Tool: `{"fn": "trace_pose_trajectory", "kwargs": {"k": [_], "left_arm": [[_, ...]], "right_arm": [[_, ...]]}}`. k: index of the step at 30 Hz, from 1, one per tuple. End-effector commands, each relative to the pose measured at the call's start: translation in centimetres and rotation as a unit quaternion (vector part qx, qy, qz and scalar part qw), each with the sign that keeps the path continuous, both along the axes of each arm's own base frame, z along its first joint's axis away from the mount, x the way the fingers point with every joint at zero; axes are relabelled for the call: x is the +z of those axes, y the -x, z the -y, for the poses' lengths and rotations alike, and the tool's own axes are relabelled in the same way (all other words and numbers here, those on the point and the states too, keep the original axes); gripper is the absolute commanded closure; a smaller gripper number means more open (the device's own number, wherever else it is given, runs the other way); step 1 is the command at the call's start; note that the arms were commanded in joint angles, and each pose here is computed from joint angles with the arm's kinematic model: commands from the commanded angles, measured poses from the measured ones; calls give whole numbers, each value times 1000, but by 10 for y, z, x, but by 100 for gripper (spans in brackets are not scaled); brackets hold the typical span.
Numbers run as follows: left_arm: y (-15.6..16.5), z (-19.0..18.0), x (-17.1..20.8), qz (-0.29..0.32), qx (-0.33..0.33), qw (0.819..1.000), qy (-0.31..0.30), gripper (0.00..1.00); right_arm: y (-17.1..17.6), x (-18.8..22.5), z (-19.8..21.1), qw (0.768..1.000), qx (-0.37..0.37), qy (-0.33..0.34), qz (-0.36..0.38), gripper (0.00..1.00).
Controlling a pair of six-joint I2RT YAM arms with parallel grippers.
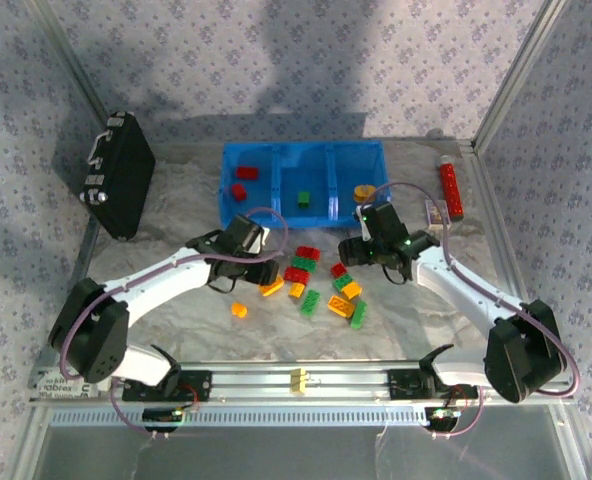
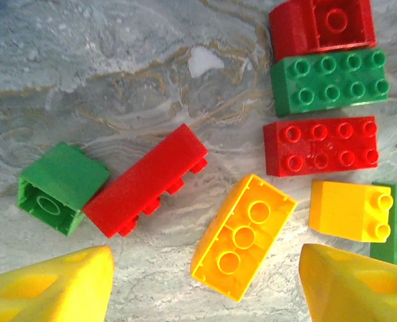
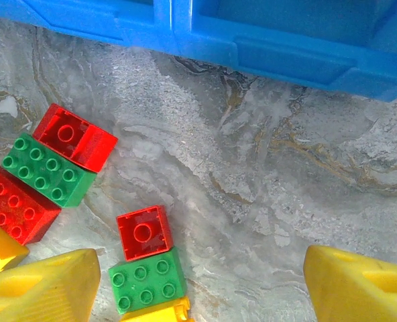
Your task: Sort the legos into containers by color
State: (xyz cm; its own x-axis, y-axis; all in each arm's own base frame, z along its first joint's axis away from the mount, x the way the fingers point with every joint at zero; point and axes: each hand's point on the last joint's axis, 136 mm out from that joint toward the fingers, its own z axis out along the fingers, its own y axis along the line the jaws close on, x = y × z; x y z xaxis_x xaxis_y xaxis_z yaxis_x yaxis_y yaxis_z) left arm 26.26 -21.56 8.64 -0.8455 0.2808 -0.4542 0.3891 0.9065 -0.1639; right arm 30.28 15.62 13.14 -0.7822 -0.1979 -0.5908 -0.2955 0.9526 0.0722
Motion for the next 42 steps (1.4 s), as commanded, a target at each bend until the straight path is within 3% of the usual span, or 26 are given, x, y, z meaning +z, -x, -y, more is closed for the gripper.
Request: {"fn": "trace_pose_trajectory", "kwargs": {"k": [1, 11, 23, 27, 30, 33, 42], "left_arm": [[2, 11, -3, -2, -11, 1000, 17, 27], [19, 26, -37, -48, -55, 997, -16, 28], [15, 31, -57, -68, -68, 994, -45, 32], [21, 28, -63, -81, -75, 991, -69, 39], [25, 24, -64, -85, -75, 990, -80, 52], [22, 27, -51, -72, -75, 992, -76, 62], [-29, 80, 55, 49, -85, 995, 16, 65]], "right_arm": [[4, 6, 1, 1000, 5, -3, 9, 18], [9, 12, 10, 1000, -6, -5, 20, 19], [17, 14, 29, 999, -27, -18, 28, 19], [17, 17, 34, 999, -36, -21, 33, 19], [17, 19, 38, 998, -45, -23, 39, 20], [16, 23, 43, 997, -55, -23, 46, 20], [19, 42, 94, 981, -178, -24, 77, 22]]}}
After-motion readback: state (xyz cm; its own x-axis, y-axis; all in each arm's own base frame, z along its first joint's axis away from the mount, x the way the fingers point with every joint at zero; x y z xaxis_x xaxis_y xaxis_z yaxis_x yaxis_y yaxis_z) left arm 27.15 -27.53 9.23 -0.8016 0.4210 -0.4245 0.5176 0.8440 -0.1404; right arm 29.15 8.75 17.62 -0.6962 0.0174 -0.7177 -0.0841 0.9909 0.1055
